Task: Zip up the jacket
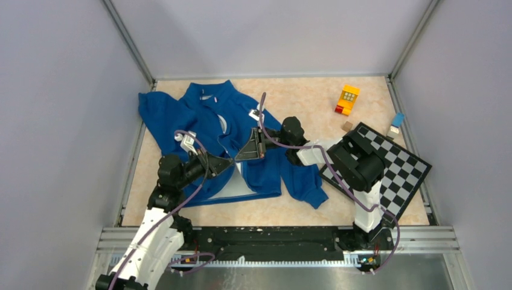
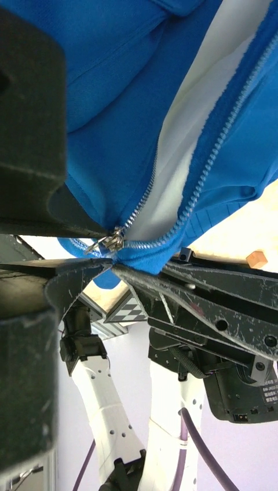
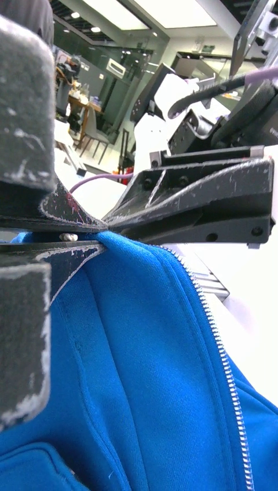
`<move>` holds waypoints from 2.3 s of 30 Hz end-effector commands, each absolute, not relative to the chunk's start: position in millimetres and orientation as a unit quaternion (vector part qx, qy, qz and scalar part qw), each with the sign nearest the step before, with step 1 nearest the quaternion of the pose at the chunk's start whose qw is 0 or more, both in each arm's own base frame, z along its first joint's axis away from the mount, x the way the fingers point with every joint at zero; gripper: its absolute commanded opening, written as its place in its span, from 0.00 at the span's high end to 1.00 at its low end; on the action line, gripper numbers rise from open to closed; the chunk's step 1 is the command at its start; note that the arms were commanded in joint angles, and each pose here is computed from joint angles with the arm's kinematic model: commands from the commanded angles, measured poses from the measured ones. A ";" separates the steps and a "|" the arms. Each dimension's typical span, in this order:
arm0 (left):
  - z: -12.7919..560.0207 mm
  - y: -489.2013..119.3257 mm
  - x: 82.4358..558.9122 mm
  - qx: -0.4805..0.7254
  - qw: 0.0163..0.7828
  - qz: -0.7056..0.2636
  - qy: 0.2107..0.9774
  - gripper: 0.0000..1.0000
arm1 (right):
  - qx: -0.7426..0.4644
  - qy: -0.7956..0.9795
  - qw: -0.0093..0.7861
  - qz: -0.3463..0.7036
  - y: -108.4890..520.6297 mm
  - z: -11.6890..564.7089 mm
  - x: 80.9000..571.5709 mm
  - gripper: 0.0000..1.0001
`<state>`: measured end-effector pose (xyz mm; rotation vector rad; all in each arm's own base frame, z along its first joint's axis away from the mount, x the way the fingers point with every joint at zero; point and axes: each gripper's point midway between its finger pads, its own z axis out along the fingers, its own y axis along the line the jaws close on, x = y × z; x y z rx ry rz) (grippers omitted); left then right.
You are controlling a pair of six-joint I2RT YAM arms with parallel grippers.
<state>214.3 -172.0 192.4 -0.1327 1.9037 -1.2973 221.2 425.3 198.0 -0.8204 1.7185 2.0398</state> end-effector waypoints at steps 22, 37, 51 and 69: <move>201.5 -169.9 216.0 0.107 0.451 -0.442 0.768 0.42 | -0.319 0.585 0.213 0.714 424.9 218.7 221.5 1.00; 212.4 -190.3 207.6 0.195 0.445 -0.500 0.716 0.35 | -0.323 0.584 0.212 0.714 424.7 219.4 219.8 1.00; 195.8 -185.1 204.9 0.156 0.396 -0.486 0.763 0.57 | -0.322 0.582 0.211 0.716 424.3 220.0 219.1 1.00; 185.5 -179.7 212.3 0.124 0.387 -0.466 0.786 0.76 | -0.321 0.580 0.212 0.718 423.9 221.3 218.7 1.00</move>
